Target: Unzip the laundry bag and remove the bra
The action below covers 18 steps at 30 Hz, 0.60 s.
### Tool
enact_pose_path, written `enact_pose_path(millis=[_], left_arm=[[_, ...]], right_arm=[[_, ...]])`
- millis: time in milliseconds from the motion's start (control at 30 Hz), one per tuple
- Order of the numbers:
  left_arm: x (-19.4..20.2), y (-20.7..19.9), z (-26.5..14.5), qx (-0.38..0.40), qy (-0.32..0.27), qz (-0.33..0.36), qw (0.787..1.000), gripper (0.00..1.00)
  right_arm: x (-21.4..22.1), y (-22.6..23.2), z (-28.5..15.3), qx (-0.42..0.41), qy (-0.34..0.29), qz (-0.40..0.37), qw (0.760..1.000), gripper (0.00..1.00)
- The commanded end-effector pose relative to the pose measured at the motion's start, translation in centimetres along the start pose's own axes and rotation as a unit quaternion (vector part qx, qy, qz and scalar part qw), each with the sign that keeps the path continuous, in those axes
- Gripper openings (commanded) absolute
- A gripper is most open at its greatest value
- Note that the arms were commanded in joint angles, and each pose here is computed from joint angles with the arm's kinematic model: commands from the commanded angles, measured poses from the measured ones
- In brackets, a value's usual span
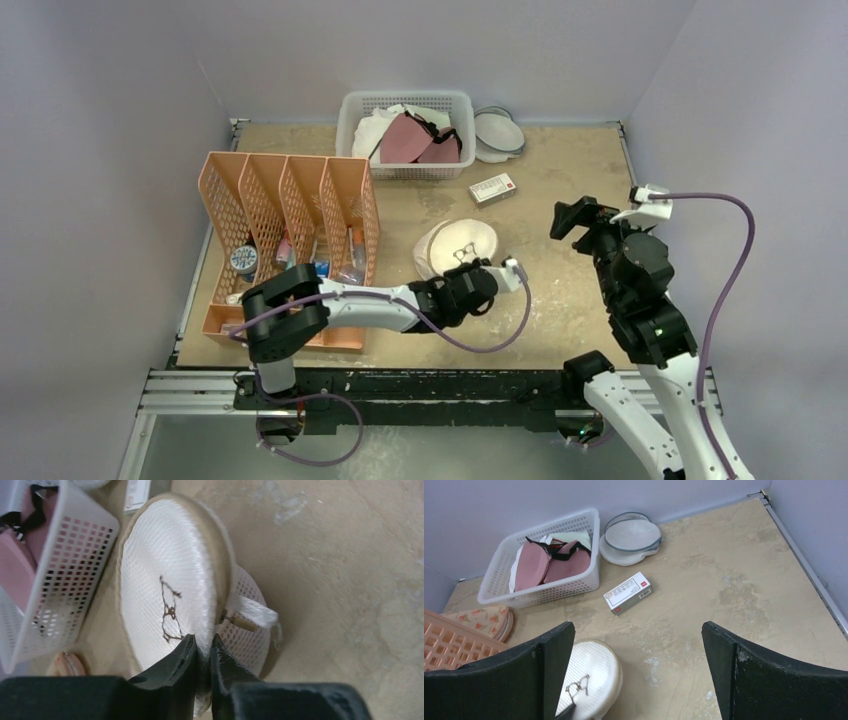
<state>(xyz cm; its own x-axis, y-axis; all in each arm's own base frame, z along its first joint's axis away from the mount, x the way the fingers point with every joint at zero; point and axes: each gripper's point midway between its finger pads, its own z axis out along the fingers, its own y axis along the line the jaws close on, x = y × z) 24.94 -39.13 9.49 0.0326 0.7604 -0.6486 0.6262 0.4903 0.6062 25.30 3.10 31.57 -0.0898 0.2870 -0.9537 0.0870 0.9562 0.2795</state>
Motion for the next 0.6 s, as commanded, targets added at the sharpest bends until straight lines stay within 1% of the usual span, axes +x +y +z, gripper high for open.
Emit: enact_pose_path(millis=[0, 33, 100, 167, 233, 300, 333, 433, 467, 500, 567], left_arm=[[-4.9, 6.4, -1.6, -0.028, -0.056, -0.150, 0.987, 0.03], [-5.1, 7.0, -1.8, -0.029, -0.059, -0.168, 0.984, 0.00], [-5.6, 8.6, -2.4, -0.039, -0.069, -0.204, 0.976, 0.00], [-5.9, 10.0, -2.9, -0.054, -0.074, -0.231, 0.969, 0.00], [-6.2, 11.0, -3.5, -0.062, -0.078, -0.246, 0.964, 0.00], [-6.5, 11.8, -4.0, -0.069, -0.081, -0.262, 0.959, 0.00], [-6.7, 12.1, -4.3, -0.070, -0.084, -0.268, 0.957, 0.00], [-7.1, 12.8, -4.9, -0.069, -0.093, -0.281, 0.953, 0.00], [-7.2, 12.9, -5.0, -0.068, -0.094, -0.284, 0.952, 0.00], [-7.1, 13.1, -5.1, -0.068, -0.095, -0.286, 0.951, 0.00], [-7.2, 13.4, -5.0, -0.060, -0.097, -0.294, 0.949, 0.00]], right_arm=[[0.9, 1.2, 0.9, -0.028, 0.013, -0.013, 0.999, 1.00], [1.3, 1.6, 1.1, -0.037, 0.019, -0.015, 0.999, 1.00], [2.2, 2.6, 1.6, -0.062, 0.032, -0.018, 0.997, 1.00], [3.0, 4.3, 2.1, -0.108, 0.045, -0.023, 0.993, 1.00], [3.9, 6.2, 2.6, -0.158, 0.057, -0.032, 0.985, 0.98], [4.8, 7.9, 3.0, -0.206, 0.067, -0.054, 0.975, 0.89], [5.5, 8.9, 3.0, -0.233, 0.078, -0.058, 0.968, 0.83], [7.6, 11.2, 2.4, -0.307, 0.116, -0.053, 0.943, 0.67], [8.0, 11.7, 2.2, -0.326, 0.119, -0.051, 0.937, 0.62], [8.2, 12.2, 1.9, -0.341, 0.119, -0.050, 0.931, 0.58], [8.2, 13.0, 1.3, -0.374, 0.111, -0.050, 0.919, 0.56]])
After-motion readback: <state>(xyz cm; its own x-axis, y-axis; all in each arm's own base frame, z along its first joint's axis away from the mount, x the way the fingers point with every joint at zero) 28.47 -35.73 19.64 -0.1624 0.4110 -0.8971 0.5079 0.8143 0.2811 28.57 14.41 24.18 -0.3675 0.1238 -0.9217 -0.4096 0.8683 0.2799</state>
